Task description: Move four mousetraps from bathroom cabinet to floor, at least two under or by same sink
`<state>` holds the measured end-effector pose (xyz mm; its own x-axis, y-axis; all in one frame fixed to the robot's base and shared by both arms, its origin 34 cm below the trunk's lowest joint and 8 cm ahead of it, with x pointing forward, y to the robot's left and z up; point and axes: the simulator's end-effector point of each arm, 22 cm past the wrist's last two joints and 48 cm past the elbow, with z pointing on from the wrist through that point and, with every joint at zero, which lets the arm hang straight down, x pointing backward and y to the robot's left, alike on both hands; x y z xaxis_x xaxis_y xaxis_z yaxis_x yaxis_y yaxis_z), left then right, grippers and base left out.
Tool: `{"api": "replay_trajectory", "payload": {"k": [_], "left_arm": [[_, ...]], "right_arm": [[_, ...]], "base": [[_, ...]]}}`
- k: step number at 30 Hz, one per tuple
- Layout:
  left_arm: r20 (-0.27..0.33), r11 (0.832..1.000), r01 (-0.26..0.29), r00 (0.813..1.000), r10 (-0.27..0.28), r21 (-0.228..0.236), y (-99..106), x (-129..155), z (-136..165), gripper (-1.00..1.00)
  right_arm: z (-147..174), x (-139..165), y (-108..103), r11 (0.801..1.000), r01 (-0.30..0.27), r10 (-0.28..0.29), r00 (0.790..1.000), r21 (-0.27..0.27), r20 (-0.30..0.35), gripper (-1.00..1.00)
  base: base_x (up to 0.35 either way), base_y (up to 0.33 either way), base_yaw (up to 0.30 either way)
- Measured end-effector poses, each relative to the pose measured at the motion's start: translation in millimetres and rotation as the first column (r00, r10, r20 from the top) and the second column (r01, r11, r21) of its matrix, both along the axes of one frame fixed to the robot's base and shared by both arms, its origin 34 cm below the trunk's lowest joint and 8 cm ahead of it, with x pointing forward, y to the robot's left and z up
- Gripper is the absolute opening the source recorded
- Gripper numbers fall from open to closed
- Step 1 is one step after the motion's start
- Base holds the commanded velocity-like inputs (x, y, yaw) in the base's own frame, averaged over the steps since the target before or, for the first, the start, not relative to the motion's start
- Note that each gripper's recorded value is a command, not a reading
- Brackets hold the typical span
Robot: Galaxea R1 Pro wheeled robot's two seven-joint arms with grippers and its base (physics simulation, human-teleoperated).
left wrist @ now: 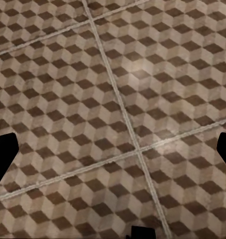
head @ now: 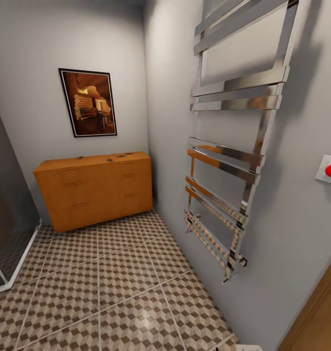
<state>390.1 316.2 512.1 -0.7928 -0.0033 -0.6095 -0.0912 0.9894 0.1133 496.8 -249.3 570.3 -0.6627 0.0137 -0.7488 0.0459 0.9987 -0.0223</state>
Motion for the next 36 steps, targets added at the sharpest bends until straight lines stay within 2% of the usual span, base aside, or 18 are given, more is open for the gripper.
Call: {"api": "replay_trajectory", "payload": {"k": [36], "left_arm": [[-0.024, 1.000, 0.000, 1.000, 0.000, -0.001, -1, -7, -6, 1.00]], "right_arm": [[-11, -8, 0, 1.000, 0.000, 0.000, 1.000, 0.000, -0.030, 1.00]], "base": [[0.000, 0.000, 0.244]]}}
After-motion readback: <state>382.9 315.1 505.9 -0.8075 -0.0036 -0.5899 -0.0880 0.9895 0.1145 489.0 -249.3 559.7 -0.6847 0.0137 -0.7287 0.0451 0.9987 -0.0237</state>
